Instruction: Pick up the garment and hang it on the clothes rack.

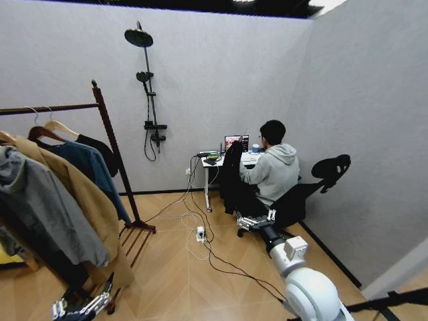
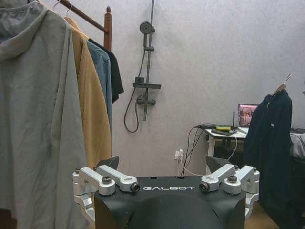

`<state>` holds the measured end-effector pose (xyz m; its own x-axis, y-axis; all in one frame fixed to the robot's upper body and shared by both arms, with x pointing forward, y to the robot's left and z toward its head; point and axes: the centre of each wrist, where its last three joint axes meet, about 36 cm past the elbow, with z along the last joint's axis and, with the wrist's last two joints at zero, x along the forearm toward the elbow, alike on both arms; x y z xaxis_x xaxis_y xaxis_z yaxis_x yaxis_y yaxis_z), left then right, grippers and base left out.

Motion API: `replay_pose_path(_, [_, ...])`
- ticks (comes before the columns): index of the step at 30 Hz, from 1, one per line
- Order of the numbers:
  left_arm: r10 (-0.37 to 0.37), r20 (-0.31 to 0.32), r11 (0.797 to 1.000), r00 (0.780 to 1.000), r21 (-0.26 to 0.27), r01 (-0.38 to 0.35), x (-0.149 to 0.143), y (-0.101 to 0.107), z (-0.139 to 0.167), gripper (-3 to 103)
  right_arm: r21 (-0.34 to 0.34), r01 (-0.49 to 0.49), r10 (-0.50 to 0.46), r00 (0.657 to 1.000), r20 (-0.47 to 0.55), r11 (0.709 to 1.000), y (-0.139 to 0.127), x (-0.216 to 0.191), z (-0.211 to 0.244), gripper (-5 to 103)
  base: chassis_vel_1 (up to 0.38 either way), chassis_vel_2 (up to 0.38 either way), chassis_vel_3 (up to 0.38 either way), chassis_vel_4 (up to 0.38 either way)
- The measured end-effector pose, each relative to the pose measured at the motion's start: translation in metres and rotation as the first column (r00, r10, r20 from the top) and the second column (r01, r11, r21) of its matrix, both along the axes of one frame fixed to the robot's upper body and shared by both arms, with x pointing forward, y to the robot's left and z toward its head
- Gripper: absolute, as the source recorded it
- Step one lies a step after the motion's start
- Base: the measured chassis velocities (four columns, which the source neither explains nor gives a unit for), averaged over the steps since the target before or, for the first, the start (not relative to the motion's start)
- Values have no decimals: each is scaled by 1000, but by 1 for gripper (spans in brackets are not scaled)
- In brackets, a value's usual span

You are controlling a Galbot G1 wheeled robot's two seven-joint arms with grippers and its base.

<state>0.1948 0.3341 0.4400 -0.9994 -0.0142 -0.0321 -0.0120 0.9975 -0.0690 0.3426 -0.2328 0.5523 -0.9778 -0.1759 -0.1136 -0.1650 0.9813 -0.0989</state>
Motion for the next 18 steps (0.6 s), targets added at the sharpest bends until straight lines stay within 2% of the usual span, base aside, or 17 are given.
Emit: replay_pose_path(18, [0,0,1000,1000,0,0,0,0,0,100,3,-9,9,1000,2,1000,2,-1,-1,100,228,-220,-223,235])
